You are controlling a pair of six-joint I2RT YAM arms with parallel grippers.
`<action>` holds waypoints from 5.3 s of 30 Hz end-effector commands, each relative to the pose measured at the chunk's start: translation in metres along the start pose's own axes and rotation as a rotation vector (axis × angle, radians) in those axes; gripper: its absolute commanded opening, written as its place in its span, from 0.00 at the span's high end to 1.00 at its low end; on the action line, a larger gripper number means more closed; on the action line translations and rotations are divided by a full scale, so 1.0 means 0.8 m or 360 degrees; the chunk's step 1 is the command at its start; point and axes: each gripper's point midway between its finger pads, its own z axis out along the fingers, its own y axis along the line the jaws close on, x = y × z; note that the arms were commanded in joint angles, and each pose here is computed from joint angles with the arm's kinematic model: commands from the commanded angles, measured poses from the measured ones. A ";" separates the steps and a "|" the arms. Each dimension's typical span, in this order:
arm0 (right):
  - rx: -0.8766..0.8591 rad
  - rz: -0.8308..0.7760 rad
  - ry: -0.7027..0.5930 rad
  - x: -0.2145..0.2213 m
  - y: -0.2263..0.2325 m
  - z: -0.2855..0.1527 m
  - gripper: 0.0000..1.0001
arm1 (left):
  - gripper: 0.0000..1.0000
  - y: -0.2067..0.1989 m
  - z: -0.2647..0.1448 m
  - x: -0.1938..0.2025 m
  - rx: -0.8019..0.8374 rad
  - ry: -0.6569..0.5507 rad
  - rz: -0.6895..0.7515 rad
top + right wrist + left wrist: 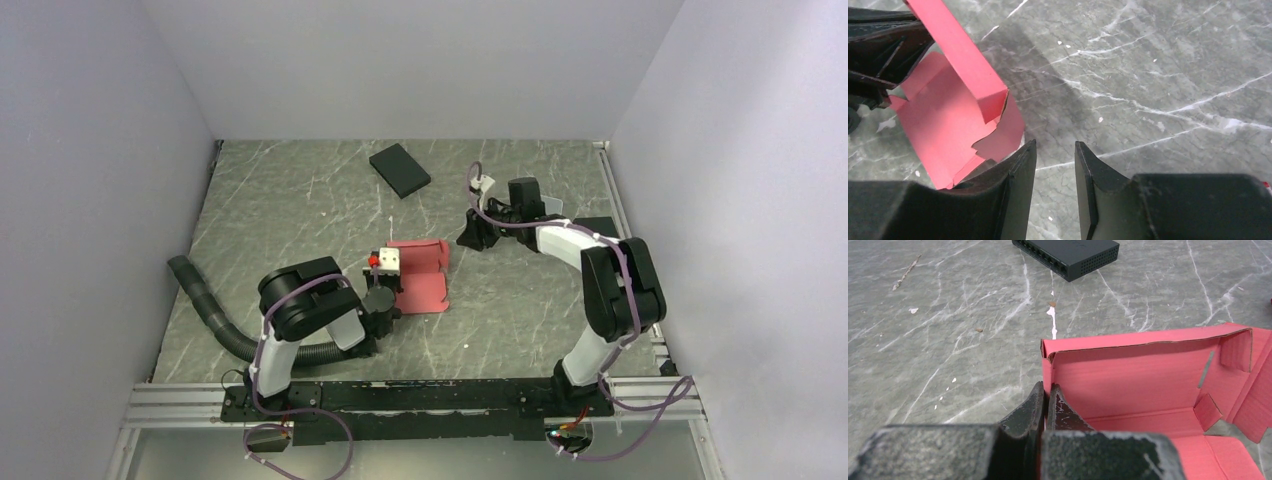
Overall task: Fold the paper box
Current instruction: Fold the paper box at the center of the board.
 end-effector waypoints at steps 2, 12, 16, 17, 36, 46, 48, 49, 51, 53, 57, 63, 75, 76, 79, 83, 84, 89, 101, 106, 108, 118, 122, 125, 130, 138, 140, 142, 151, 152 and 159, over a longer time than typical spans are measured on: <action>-0.0014 -0.0029 0.0077 -0.010 0.008 0.024 0.61 | 1.00 -0.008 0.003 0.000 0.0020 -0.0026 0.0017; -0.0211 -0.0217 0.0139 0.000 0.049 0.022 0.58 | 1.00 -0.006 0.004 0.011 0.0011 -0.0006 0.0063; -0.0224 -0.0249 0.0154 0.003 0.052 0.018 0.56 | 1.00 -0.007 0.004 0.013 0.0012 -0.0002 0.0064; -0.0235 -0.0250 0.0155 0.002 0.054 0.017 0.55 | 1.00 -0.006 0.003 0.014 0.0012 0.0000 0.0066; -0.0335 -0.0175 0.0131 -0.007 0.068 0.025 0.49 | 1.00 -0.011 0.003 0.020 0.0054 0.0013 0.0079; -0.0268 -0.0138 0.0235 0.011 0.066 0.045 0.51 | 1.00 -0.015 0.002 0.020 0.0078 0.0014 0.0071; -0.0246 -0.0135 0.0254 0.014 0.065 0.049 0.51 | 1.00 -0.014 0.002 0.020 0.0076 0.0014 0.0070; -0.0227 -0.0128 0.0263 0.016 0.063 0.051 0.51 | 1.00 -0.014 0.002 0.020 0.0078 0.0014 0.0070; -0.0196 -0.0118 0.0272 0.018 0.059 0.053 0.52 | 1.00 -0.013 0.002 0.021 0.0077 0.0018 0.0071; -0.0168 -0.0111 0.0269 0.018 0.057 0.055 0.53 | 1.00 -0.014 0.001 0.023 0.0080 0.0021 0.0071; -0.0166 -0.0031 0.0226 0.012 0.054 0.053 0.56 | 1.00 -0.015 0.002 0.022 0.0087 0.0020 0.0069; -0.0209 0.0018 0.0184 0.011 0.061 0.055 0.62 | 1.00 -0.016 0.002 0.025 0.0095 0.0025 0.0071; -0.0160 0.0000 0.0150 0.005 0.066 0.062 0.70 | 1.00 -0.020 0.002 0.025 0.0110 0.0024 0.0070; -0.0133 0.0004 0.0142 0.004 0.063 0.062 0.73 | 1.00 -0.021 0.002 0.025 0.0112 0.0023 0.0068; -0.0037 0.0000 0.0142 0.006 0.053 0.066 0.77 | 1.00 -0.021 0.002 0.025 0.0112 0.0024 0.0068; 0.0070 0.0028 0.0146 0.008 0.045 0.070 0.78 | 1.00 -0.022 0.002 0.023 0.0116 0.0021 0.0062; 0.0078 0.0031 0.0147 0.008 0.045 0.071 0.76 | 1.00 -0.022 0.002 0.022 0.0118 0.0018 0.0058; 0.0151 0.0023 0.0126 0.005 0.045 0.072 0.75 | 1.00 -0.023 -0.001 0.018 0.0115 0.0011 0.0044; 0.0418 -0.0036 0.0137 0.007 0.034 0.080 0.97 | 1.00 -0.026 -0.012 0.005 0.0070 -0.0014 -0.0077; 0.0552 -0.0121 0.0134 0.002 0.029 0.077 1.00 | 1.00 -0.022 -0.015 -0.002 0.0024 -0.0025 -0.0172; 0.0597 -0.0173 0.0144 -0.002 0.030 0.078 1.00 | 1.00 -0.022 -0.016 -0.004 0.0010 -0.0003 -0.0227; 0.0860 -0.0308 0.0194 -0.012 0.011 0.073 1.00 | 1.00 -0.032 -0.024 0.000 -0.0080 0.0273 -0.0521; 0.0925 -0.0240 0.0216 -0.008 0.005 0.079 1.00 | 1.00 -0.035 -0.027 0.012 -0.0106 0.0372 -0.0546; 0.0881 -0.0264 0.0233 -0.005 0.014 0.085 1.00 | 1.00 -0.038 -0.027 0.019 -0.0092 0.0381 -0.0554; 0.0789 -0.0278 0.0242 -0.002 0.029 0.092 1.00 | 1.00 -0.036 -0.027 0.024 -0.0102 0.0382 -0.0541; 0.0778 -0.0188 0.0146 -0.014 0.029 0.085 0.92 | 1.00 -0.032 -0.028 0.030 -0.0137 0.0404 -0.0526; 0.0795 -0.0165 0.0109 -0.019 0.021 0.080 0.91 | 1.00 -0.034 -0.028 0.031 -0.0128 0.0407 -0.0529; 0.0801 -0.0157 0.0080 -0.021 0.018 0.076 0.89 | 1.00 -0.037 -0.028 0.031 -0.0116 0.0417 -0.0529; 0.0820 -0.0163 -0.0014 -0.029 0.017 0.071 0.84 | 1.00 -0.046 -0.028 0.031 -0.0085 0.0451 -0.0555; 0.0819 -0.0164 -0.0019 -0.030 0.017 0.071 0.83 | 1.00 -0.047 -0.029 0.031 -0.0081 0.0455 -0.0561; 0.0821 -0.0167 -0.0043 -0.032 0.017 0.071 0.82 | 1.00 -0.053 -0.030 0.030 -0.0060 0.0484 -0.0588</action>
